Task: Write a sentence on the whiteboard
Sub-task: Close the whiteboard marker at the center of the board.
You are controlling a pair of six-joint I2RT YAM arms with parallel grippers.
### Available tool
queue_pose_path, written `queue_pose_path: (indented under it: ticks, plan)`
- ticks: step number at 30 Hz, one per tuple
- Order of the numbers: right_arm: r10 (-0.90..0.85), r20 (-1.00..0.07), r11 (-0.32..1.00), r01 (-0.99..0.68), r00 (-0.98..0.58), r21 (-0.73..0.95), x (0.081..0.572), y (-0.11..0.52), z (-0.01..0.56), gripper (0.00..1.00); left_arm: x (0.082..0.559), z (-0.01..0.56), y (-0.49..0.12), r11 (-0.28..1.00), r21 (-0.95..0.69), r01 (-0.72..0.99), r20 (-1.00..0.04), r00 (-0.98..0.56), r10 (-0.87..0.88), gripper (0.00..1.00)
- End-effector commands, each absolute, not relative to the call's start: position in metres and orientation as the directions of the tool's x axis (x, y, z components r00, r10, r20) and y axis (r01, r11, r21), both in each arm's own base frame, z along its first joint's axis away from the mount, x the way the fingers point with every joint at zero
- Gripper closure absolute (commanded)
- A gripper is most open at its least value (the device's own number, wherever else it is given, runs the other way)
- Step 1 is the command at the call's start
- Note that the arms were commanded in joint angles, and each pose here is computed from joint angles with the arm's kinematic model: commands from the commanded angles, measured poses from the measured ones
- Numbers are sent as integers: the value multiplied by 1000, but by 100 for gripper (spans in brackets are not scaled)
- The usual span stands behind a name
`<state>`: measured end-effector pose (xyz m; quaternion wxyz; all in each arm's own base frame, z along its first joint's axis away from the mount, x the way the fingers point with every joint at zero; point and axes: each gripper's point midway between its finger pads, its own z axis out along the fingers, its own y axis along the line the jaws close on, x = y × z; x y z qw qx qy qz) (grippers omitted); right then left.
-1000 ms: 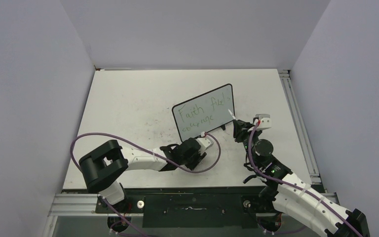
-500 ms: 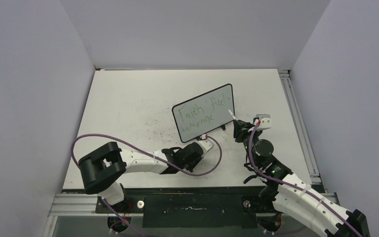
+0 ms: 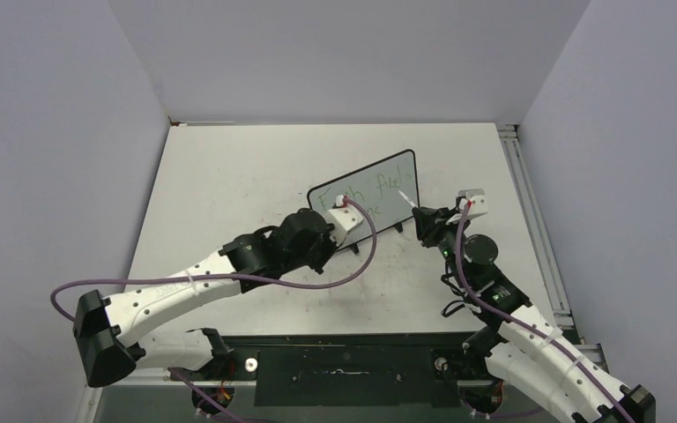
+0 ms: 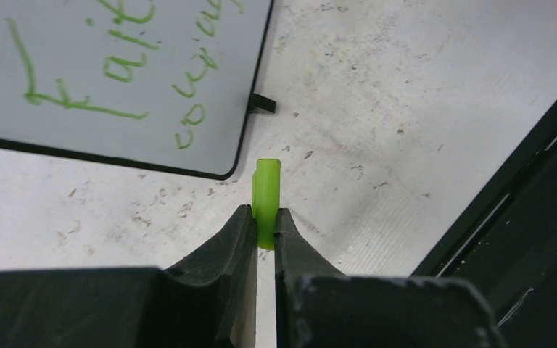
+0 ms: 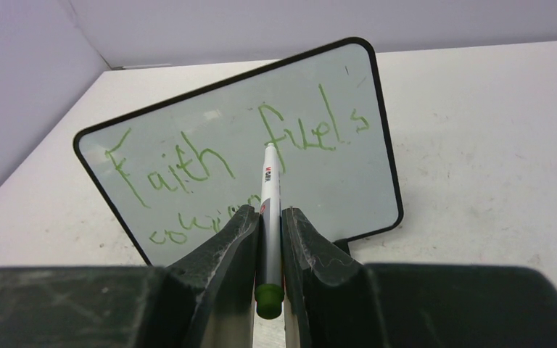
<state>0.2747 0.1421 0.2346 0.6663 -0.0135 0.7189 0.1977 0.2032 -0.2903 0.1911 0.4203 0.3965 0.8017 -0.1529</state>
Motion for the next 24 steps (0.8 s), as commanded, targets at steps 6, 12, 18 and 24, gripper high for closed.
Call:
queue_pose_path:
  ticks: [6, 12, 18, 24]
  plan:
    - [313, -918, 646, -654, -243, 394, 268, 180, 287, 95, 205, 220, -241, 570, 157, 807, -842, -193, 504, 100]
    - [298, -854, 256, -826, -426, 501, 238, 202, 310, 95, 176, 233, -246, 470, 93, 878, -909, -118, 401, 100]
    - [119, -871, 145, -860, -477, 490, 215, 237, 299, 95, 159, 237, -253, 387, 57, 920, -920, -102, 378, 100]
    - [30, -858, 35, -858, -512, 513, 195, 251, 300, 95, 155, 235, -255, 362, 40, 931, -909, -117, 400, 100]
